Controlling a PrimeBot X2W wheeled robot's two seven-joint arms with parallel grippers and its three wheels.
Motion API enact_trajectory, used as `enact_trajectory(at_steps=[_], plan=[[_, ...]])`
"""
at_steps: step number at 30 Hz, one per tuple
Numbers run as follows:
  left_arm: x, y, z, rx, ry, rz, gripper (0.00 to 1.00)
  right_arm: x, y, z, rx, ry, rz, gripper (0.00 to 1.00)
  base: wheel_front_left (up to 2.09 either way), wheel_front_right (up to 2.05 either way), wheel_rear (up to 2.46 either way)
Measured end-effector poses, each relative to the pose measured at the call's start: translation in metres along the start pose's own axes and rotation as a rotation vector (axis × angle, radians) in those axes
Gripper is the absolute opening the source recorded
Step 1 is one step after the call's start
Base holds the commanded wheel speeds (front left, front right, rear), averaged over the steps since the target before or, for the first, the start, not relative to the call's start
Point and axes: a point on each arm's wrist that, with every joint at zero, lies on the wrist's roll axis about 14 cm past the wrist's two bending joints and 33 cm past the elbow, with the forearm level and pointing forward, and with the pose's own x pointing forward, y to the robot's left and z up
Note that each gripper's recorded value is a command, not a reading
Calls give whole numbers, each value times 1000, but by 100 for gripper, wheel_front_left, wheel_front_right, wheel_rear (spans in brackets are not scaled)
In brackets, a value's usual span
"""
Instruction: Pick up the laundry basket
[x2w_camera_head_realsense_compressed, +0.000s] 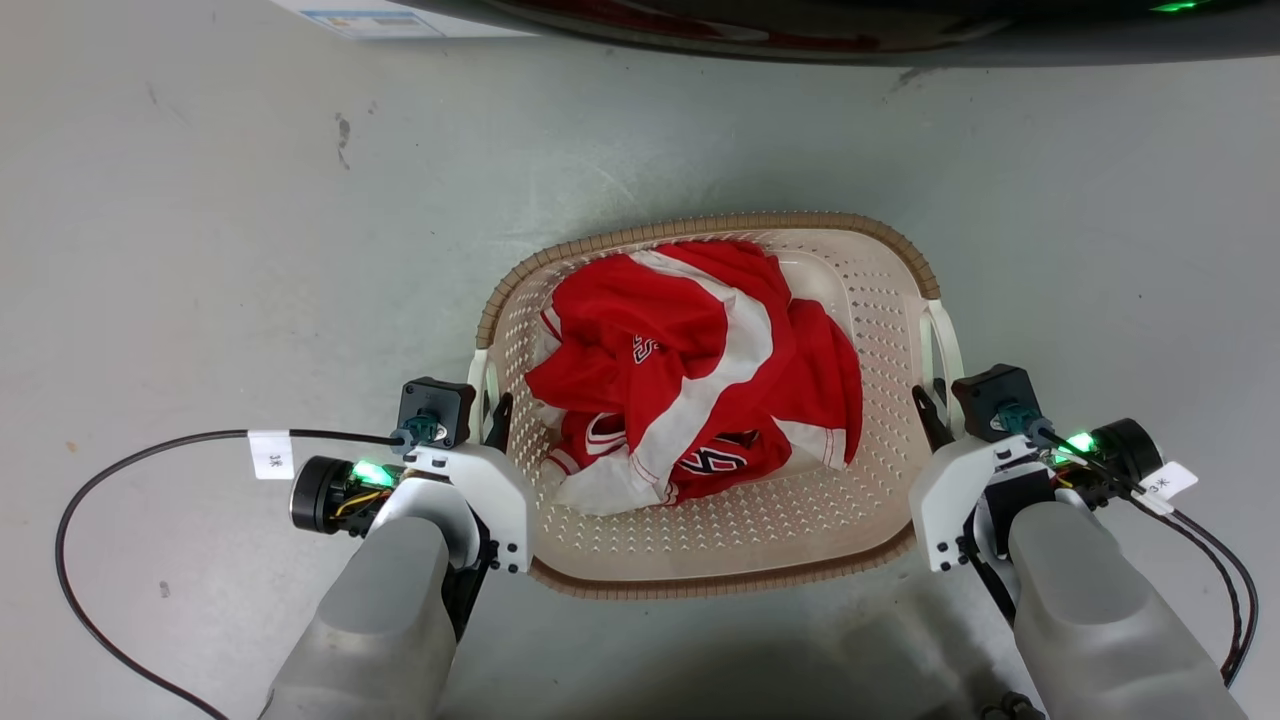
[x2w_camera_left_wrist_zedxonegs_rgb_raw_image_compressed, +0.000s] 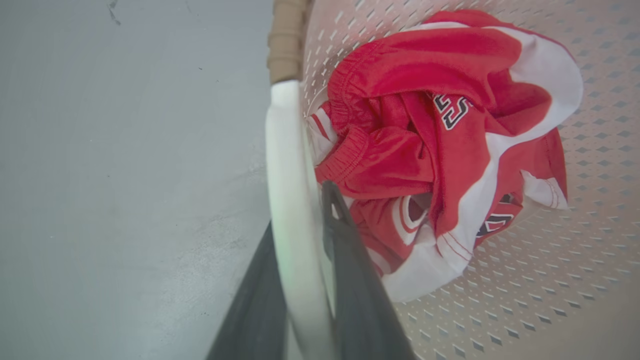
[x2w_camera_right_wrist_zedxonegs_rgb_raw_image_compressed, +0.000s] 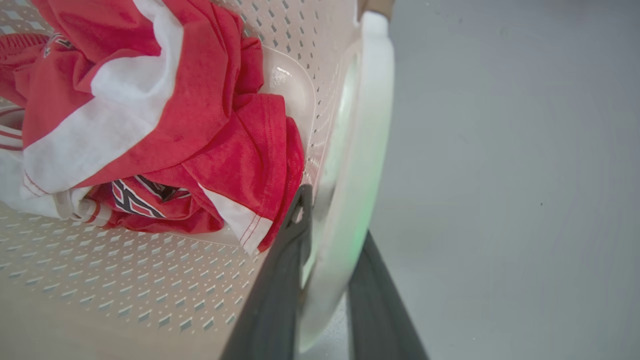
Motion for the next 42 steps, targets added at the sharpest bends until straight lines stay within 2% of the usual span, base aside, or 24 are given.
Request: enact_trajectory(at_steps=[9, 28, 42], plan=[[-16, -8, 3, 0, 6, -18, 0, -13, 4, 8, -13, -10, 9, 0, 0, 0, 0], [-80, -27, 25, 17, 81, -30, 0, -73, 20, 33, -38, 19, 15, 0, 0, 0, 0], [-125, -30, 43, 27, 67, -23, 0, -115, 32, 57, -59, -6, 10, 0, 0, 0, 0]])
